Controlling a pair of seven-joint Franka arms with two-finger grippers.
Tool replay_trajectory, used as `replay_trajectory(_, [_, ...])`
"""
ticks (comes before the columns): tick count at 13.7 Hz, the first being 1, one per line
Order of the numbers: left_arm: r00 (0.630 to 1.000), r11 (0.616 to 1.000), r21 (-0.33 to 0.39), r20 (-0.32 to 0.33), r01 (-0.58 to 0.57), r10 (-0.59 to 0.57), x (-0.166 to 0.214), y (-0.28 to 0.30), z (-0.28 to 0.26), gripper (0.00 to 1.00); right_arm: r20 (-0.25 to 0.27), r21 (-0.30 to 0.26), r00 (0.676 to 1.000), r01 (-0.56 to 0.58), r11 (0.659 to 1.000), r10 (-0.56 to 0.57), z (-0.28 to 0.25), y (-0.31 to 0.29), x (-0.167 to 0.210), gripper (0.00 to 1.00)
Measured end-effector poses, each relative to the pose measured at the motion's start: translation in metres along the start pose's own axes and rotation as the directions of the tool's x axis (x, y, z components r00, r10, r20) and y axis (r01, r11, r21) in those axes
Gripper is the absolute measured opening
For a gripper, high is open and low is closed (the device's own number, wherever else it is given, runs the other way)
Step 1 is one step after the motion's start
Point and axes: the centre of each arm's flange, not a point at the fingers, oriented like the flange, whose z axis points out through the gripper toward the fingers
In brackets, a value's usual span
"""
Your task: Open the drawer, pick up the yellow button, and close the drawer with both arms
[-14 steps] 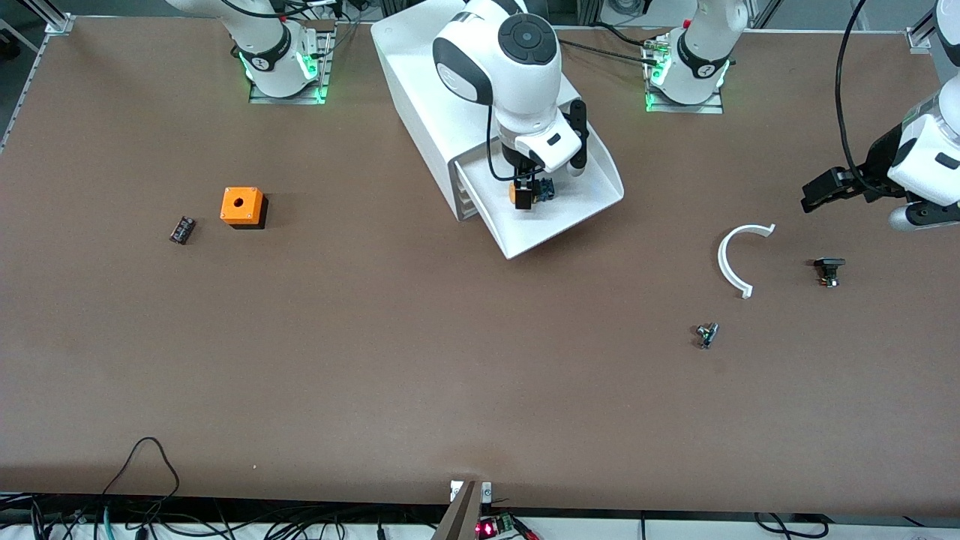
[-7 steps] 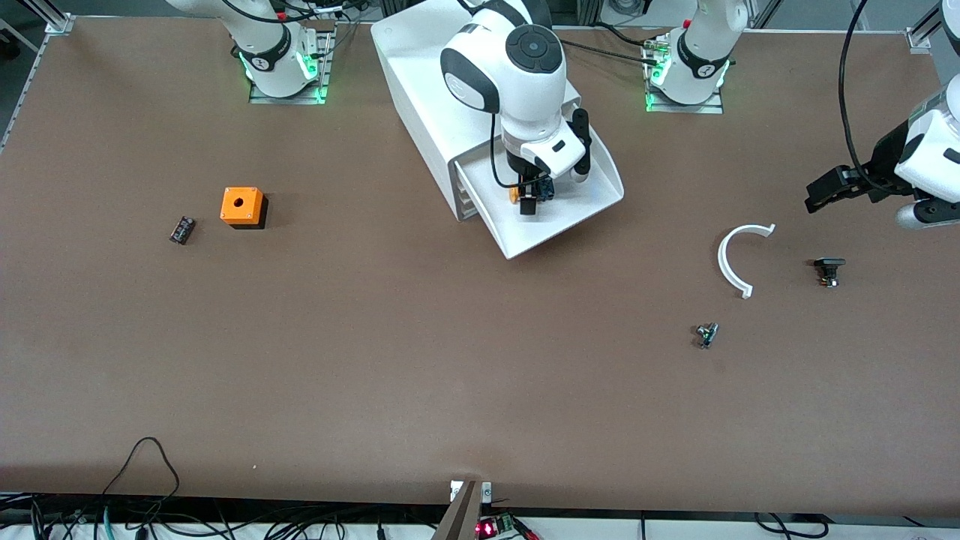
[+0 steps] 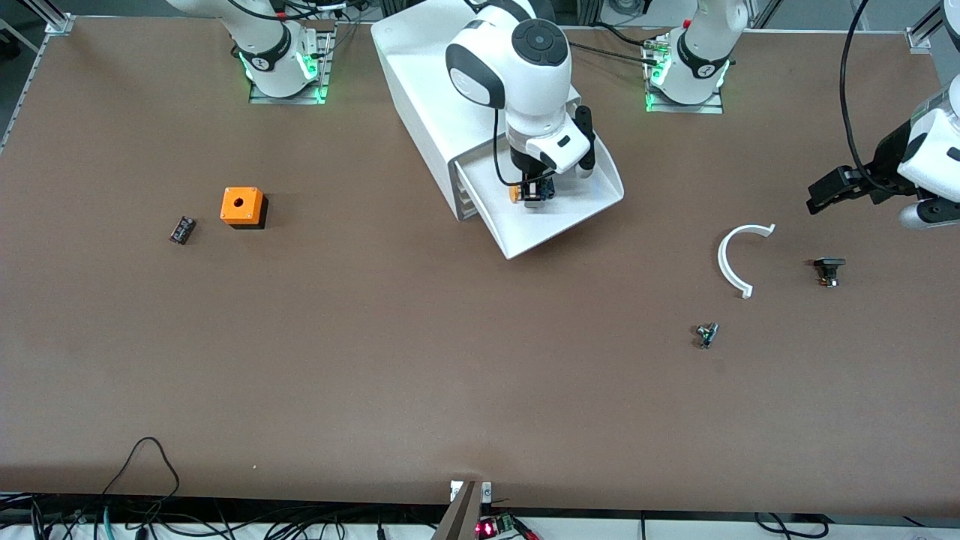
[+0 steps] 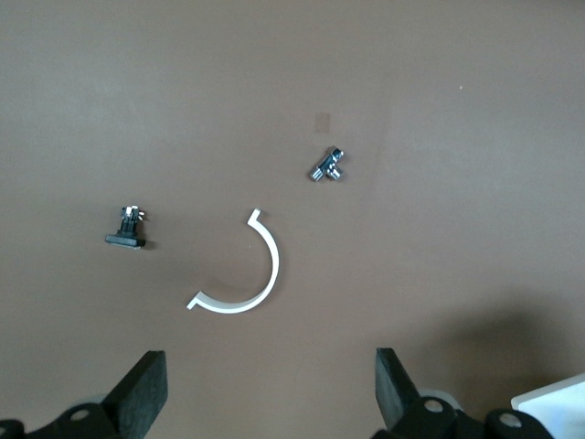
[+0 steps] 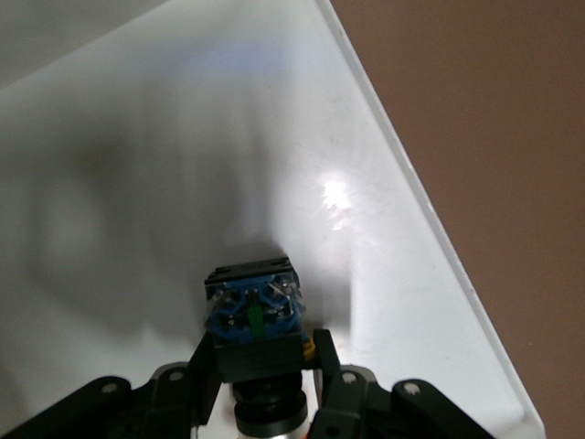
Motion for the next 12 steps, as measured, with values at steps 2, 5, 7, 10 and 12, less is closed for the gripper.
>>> replay_trajectory(2, [0.999,1.000,-0.009,-0.040,0.001,-0.001,0.007,0.001,-0.001,1.00,0.002,-0.009,1.000,0.004,1.000,-0.004,-0.002,-0.002,0.002,0.44])
replay_trajectory(5, [0.999,1.000,-0.015,-0.052,0.001,-0.002,0.015,0.001,0.007,1.00,-0.018,-0.036,1.000,-0.010,0.999,0.009,-0.020,0.008,-0.001,0.44])
replay_trajectory(7, [0.999,1.000,-0.018,-0.046,0.022,-0.022,0.020,0.002,0.015,1.00,-0.040,-0.056,0.998,-0.040,0.998,0.038,-0.040,0.027,-0.013,0.44])
replay_trajectory(10, [0.989,0.989,-0.032,-0.024,0.143,-0.144,0.031,0.028,0.046,1.00,-0.079,-0.086,0.992,-0.106,0.991,0.099,-0.079,0.061,-0.045,0.44])
replay_trajectory(12, [0.975,0.974,-0.056,-0.017,0.221,-0.222,0.037,0.071,0.083,1.00,-0.097,-0.098,0.979,-0.189,0.977,0.180,-0.101,0.089,-0.077,0.44])
